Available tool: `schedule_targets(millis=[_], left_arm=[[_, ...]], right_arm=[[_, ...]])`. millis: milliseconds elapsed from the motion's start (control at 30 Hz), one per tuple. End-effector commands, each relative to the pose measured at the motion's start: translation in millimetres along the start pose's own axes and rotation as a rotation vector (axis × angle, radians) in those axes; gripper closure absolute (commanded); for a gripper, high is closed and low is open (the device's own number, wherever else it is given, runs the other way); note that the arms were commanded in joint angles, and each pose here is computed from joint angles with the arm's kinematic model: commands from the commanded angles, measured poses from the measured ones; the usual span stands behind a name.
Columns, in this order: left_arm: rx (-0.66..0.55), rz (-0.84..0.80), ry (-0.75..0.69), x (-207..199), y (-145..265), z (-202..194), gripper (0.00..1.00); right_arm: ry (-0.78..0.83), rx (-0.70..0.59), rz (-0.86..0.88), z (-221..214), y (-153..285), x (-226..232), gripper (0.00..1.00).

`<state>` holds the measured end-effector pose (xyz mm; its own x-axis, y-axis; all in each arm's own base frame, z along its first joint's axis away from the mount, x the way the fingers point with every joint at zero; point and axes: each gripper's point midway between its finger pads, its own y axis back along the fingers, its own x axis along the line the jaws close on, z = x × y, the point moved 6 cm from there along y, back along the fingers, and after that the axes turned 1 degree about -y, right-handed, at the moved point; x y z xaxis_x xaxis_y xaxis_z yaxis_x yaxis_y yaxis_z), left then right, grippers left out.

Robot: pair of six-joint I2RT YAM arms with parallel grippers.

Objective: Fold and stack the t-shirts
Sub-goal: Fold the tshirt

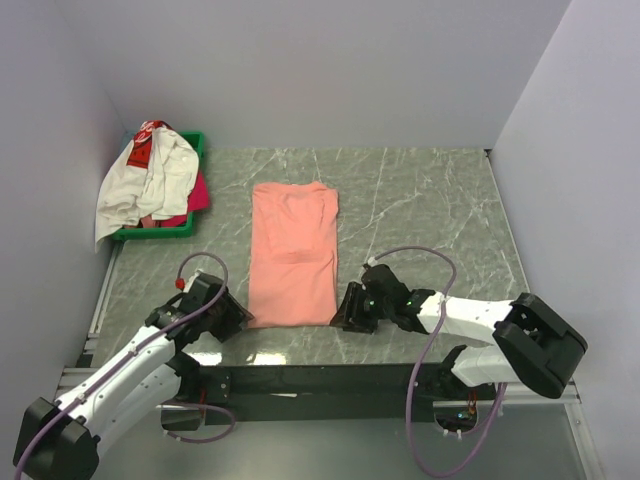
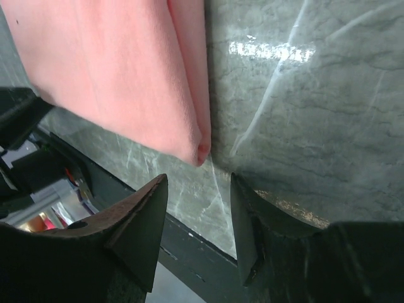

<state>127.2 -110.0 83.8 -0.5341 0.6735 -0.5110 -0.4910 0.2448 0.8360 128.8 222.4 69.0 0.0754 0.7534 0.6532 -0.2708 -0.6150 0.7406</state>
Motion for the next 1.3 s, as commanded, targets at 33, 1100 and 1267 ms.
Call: schedule_targets(millis=[33, 1100, 1267], left_arm=[[-0.023, 0.053, 0.051, 4, 1, 0, 0.47], [0.115, -0.142, -0.112, -30, -3, -17, 0.99], [0.158, -0.162, -0.141, -30, 12, -32, 0.99]], right_arm=[[-0.053, -0.068, -0.013, 4, -2, 0, 0.49], [0.098, -0.104, -0.031, 21, 6, 11, 1.00], [0.152, -0.045, -0.018, -6, 21, 2, 1.00]])
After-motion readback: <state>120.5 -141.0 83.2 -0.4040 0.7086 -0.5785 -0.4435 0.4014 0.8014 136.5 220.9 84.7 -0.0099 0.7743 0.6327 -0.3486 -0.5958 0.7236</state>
